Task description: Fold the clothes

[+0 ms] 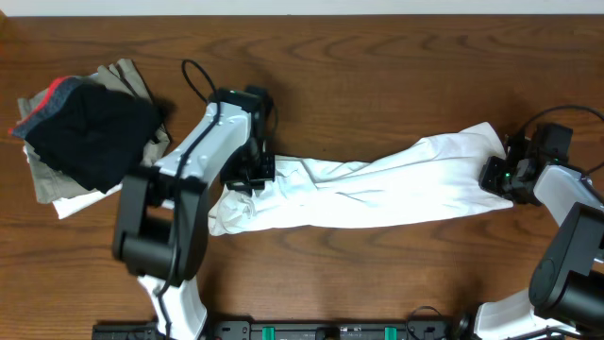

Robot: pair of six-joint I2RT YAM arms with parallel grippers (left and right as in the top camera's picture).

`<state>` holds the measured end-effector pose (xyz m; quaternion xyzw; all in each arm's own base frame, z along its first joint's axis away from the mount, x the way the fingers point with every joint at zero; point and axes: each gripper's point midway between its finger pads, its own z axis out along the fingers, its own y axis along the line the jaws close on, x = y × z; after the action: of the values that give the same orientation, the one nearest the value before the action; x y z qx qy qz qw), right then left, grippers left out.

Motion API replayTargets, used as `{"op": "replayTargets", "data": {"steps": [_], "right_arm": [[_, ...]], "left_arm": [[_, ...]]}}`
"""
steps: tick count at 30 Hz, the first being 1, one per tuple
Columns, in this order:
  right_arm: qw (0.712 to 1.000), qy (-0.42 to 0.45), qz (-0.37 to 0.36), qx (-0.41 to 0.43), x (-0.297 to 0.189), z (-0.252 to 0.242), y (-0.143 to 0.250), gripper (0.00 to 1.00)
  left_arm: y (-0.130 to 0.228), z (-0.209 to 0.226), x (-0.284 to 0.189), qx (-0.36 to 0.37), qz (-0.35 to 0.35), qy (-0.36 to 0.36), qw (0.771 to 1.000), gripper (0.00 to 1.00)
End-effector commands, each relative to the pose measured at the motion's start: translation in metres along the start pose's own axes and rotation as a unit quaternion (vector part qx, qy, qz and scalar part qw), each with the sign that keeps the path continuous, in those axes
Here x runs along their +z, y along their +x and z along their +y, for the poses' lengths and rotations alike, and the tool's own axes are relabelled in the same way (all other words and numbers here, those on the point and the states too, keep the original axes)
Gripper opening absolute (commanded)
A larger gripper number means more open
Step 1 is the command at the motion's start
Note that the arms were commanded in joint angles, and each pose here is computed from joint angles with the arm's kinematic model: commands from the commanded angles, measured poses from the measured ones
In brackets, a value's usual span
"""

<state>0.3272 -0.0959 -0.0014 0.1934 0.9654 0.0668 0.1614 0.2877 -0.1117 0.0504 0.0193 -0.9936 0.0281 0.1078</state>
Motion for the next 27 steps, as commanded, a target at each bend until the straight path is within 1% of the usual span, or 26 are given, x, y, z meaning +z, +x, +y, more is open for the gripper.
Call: {"op": "replayTargets", "data": {"steps": [1, 3, 4, 7, 9, 12, 14, 17, 19, 22, 25, 27], "right_arm": [[1.000, 0.001, 0.023, 0.015, 0.008, -0.005, 0.017, 0.19], [1.000, 0.001, 0.023, 0.015, 0.008, -0.005, 0.017, 0.19], [1.000, 0.001, 0.023, 0.015, 0.008, -0.005, 0.017, 0.19], [1.000, 0.001, 0.024, 0.015, 0.008, -0.005, 0.017, 0.19], [1.000, 0.001, 0.023, 0.015, 0.008, -0.005, 0.017, 0.19], [1.000, 0.001, 0.024, 0.015, 0.008, -0.005, 0.017, 0.20], [1.000, 0.001, 0.023, 0.015, 0.008, -0.005, 0.017, 0.19], [1.000, 0.001, 0.023, 0.015, 0.008, -0.005, 0.017, 0.19], [1.000, 0.001, 0.024, 0.015, 0.008, -0.005, 0.017, 0.20], [1.000, 0.000, 0.024, 0.015, 0.008, -0.005, 0.017, 0.20], [1.000, 0.000, 0.023, 0.015, 0.008, -0.005, 0.017, 0.20], [1.000, 0.001, 0.023, 0.015, 0.008, -0.005, 0.017, 0.20]], "left_arm": [[-0.006, -0.007, -0.043, 0.000, -0.073, 0.024, 0.997, 0.14], [-0.008, -0.011, -0.052, -0.002, -0.096, 0.034, 0.995, 0.15], [-0.008, -0.012, -0.055, -0.006, -0.101, 0.037, 0.994, 0.17], [-0.006, -0.020, -0.052, -0.029, -0.093, 0.055, 0.994, 0.36], [-0.003, -0.037, -0.048, -0.020, -0.080, 0.092, 0.992, 0.38], [0.000, -0.071, -0.044, 0.007, -0.064, 0.163, 0.985, 0.38], [-0.001, -0.088, -0.043, 0.029, -0.073, 0.179, 0.981, 0.38], [-0.002, -0.109, -0.044, 0.063, -0.095, 0.185, 0.976, 0.39], [-0.003, -0.115, -0.042, 0.076, -0.112, 0.167, 0.977, 0.40], [-0.005, -0.109, -0.035, 0.049, -0.133, 0.110, 0.984, 0.43], [-0.001, -0.113, -0.032, 0.049, -0.136, 0.098, 0.985, 0.44], [0.000, -0.110, -0.029, 0.035, -0.139, 0.087, 0.986, 0.44]]}}
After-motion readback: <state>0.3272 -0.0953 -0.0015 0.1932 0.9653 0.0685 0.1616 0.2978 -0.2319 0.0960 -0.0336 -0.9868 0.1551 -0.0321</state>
